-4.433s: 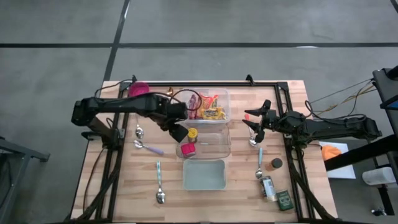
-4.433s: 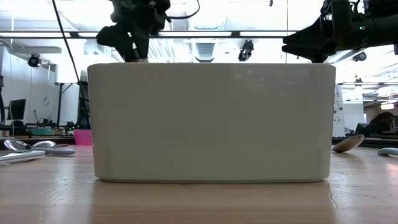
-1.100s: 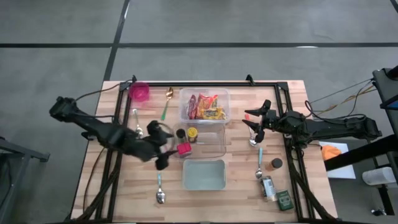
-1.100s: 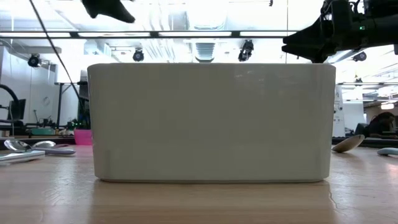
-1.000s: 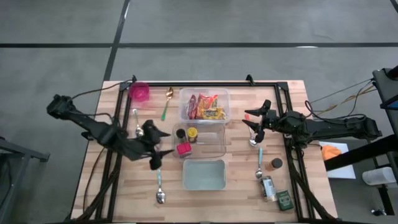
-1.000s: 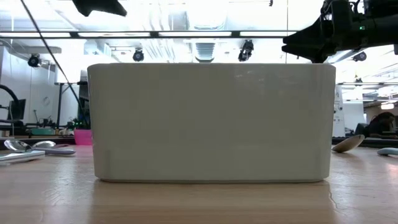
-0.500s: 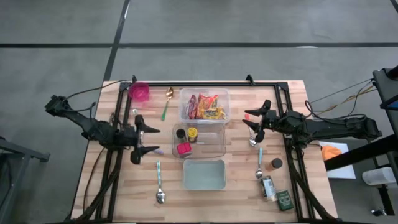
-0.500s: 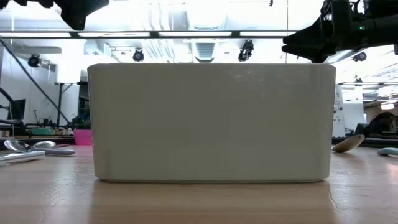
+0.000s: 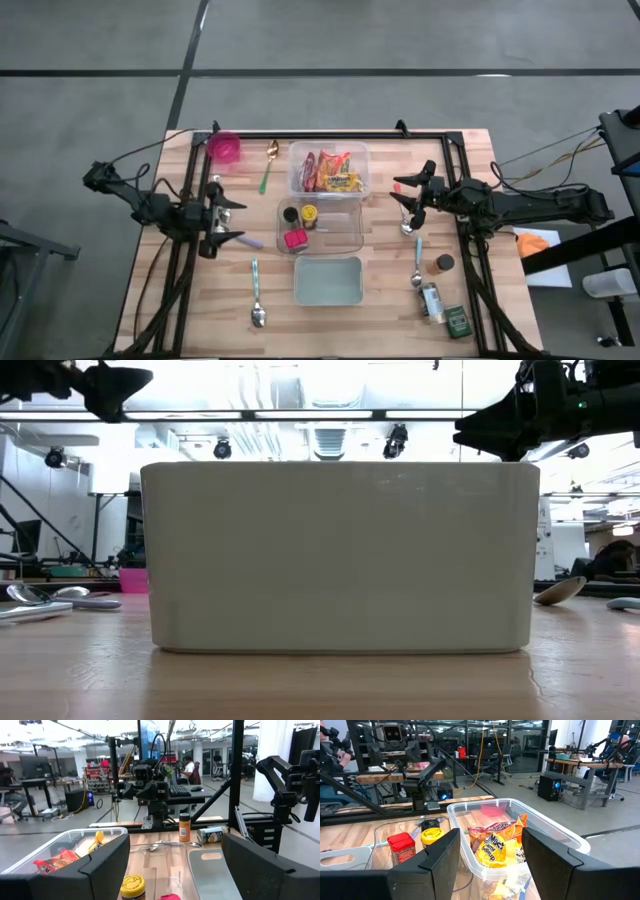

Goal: Pick & Place Food Item
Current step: Put the orange spice bottle into the transparent bin

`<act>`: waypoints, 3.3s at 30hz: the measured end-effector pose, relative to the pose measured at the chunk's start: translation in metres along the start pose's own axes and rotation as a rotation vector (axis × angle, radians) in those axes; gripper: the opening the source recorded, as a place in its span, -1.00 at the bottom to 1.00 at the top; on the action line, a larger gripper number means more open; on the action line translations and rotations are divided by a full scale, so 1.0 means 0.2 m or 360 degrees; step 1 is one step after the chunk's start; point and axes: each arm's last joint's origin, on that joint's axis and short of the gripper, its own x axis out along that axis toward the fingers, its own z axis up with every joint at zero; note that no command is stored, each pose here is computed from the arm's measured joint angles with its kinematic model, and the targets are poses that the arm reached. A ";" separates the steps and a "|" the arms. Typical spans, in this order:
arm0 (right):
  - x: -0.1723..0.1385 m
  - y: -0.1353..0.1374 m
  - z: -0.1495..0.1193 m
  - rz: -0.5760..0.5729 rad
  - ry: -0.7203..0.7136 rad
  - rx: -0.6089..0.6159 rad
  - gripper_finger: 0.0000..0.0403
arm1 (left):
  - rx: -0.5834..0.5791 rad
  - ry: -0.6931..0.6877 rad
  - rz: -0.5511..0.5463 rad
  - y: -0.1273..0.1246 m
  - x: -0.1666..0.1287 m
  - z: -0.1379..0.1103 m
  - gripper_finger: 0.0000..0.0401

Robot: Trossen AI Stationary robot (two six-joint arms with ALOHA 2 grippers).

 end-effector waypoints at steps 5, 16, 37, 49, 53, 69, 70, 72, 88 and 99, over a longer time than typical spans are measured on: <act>0.00 0.00 0.00 0.0000 0.0000 0.0000 0.05 | -0.0015 -0.0049 0.0005 0.02 -0.04 -0.04 0.58; 0.00 0.00 0.00 0.0000 0.0000 0.0000 0.05 | -0.0039 -0.0022 0.0001 0.02 -0.05 -0.07 0.58; 0.00 0.00 0.00 -0.0001 0.0000 0.0000 0.05 | -0.0037 0.0000 -0.0001 0.02 -0.05 -0.08 0.58; 0.00 0.00 0.00 0.0000 0.0000 0.0000 0.05 | -0.0038 0.0000 -0.0001 0.02 -0.05 -0.08 0.58; 0.00 0.00 0.00 0.0000 0.0000 0.0000 0.05 | -0.0039 0.0000 -0.0001 0.02 -0.05 -0.08 0.58; 0.00 0.00 0.00 -0.0002 -0.0011 0.0003 0.05 | -0.0042 0.0000 0.0000 0.02 -0.05 -0.08 0.58; 0.00 0.00 0.00 -0.0002 -0.0006 0.0002 0.05 | -0.0040 0.0003 0.0000 0.02 -0.05 -0.08 0.58; 0.00 0.00 0.00 -0.0002 -0.0002 0.0002 0.05 | -0.0035 0.0013 -0.0001 0.02 -0.05 -0.08 0.58; 0.05 0.01 -0.09 -0.0028 0.0382 0.0413 0.05 | 0.0187 0.0423 -0.0038 0.01 -0.07 -0.21 0.58; 0.10 0.11 0.22 -0.0187 0.1279 0.0527 0.05 | 0.0414 0.0852 -0.0077 0.03 -0.12 -0.35 0.58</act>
